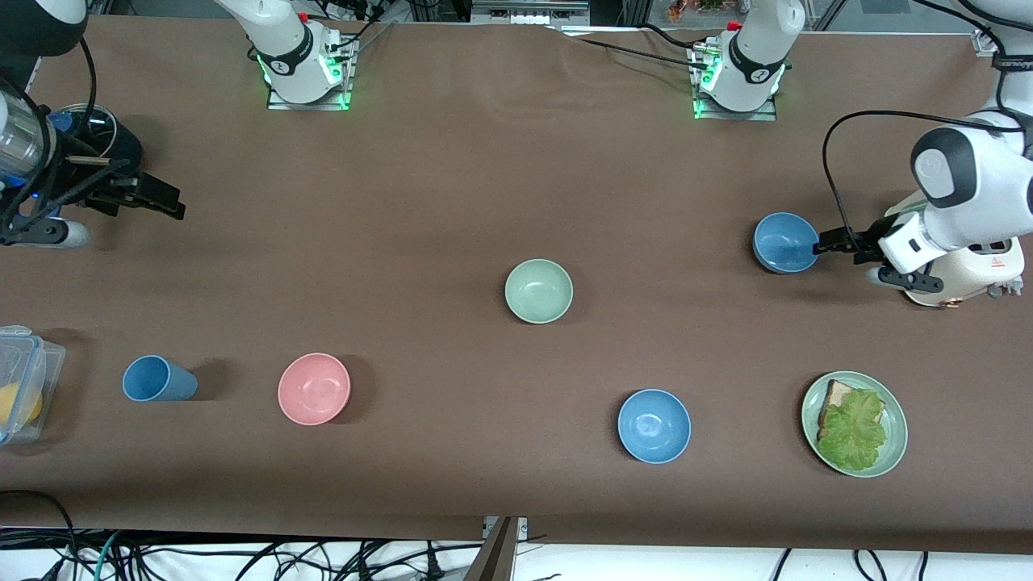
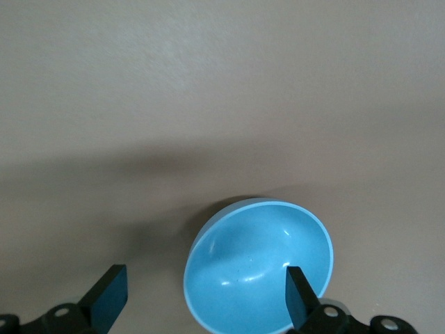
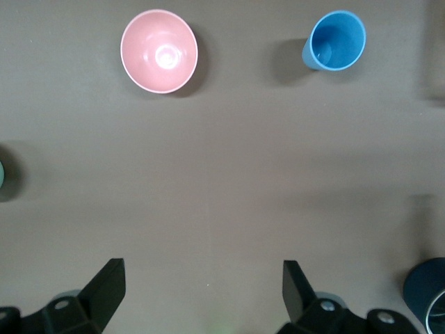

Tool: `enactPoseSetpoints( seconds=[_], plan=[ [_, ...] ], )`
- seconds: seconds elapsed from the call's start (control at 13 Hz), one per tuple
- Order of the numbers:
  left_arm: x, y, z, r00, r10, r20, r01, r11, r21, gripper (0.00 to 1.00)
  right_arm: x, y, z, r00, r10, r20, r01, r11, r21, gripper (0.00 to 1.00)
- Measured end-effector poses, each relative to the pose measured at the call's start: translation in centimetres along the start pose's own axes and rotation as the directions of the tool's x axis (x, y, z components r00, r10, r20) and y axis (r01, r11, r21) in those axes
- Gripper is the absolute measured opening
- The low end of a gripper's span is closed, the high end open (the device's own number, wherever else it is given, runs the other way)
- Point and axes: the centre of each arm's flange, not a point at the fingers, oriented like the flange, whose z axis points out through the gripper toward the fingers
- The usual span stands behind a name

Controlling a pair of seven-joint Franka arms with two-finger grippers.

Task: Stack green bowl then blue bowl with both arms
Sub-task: 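Reach the left gripper to the light blue bowl and grasp its rim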

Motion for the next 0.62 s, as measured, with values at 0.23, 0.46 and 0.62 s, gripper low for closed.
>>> enactPoseSetpoints(
  seconds=[0.23, 0.46, 0.62],
  plan=[
    [-2.3, 0.0, 2.8, 0.999, 0.027, -0.045, -0.029, 0.999, -0.029, 1.00, 0.1, 0.1, -0.1, 1.000, 0.006, -0.004, -0.006, 1.000, -0.002, 1.00],
    [-4.1, -0.2, 4.8, 0.996, 0.046, -0.073, -0.050, 0.997, -0.061, 1.00, 0.2, 0.1, 0.1, 1.000, 0.006, -0.002, -0.006, 1.000, -0.003, 1.00],
    [-4.9, -1.0, 5.2, 0.995, 0.061, -0.076, -0.066, 0.996, -0.061, 1.00, 0.2, 0.1, 0.0, 1.000, 0.006, -0.003, -0.006, 1.000, -0.003, 1.00]
  ],
)
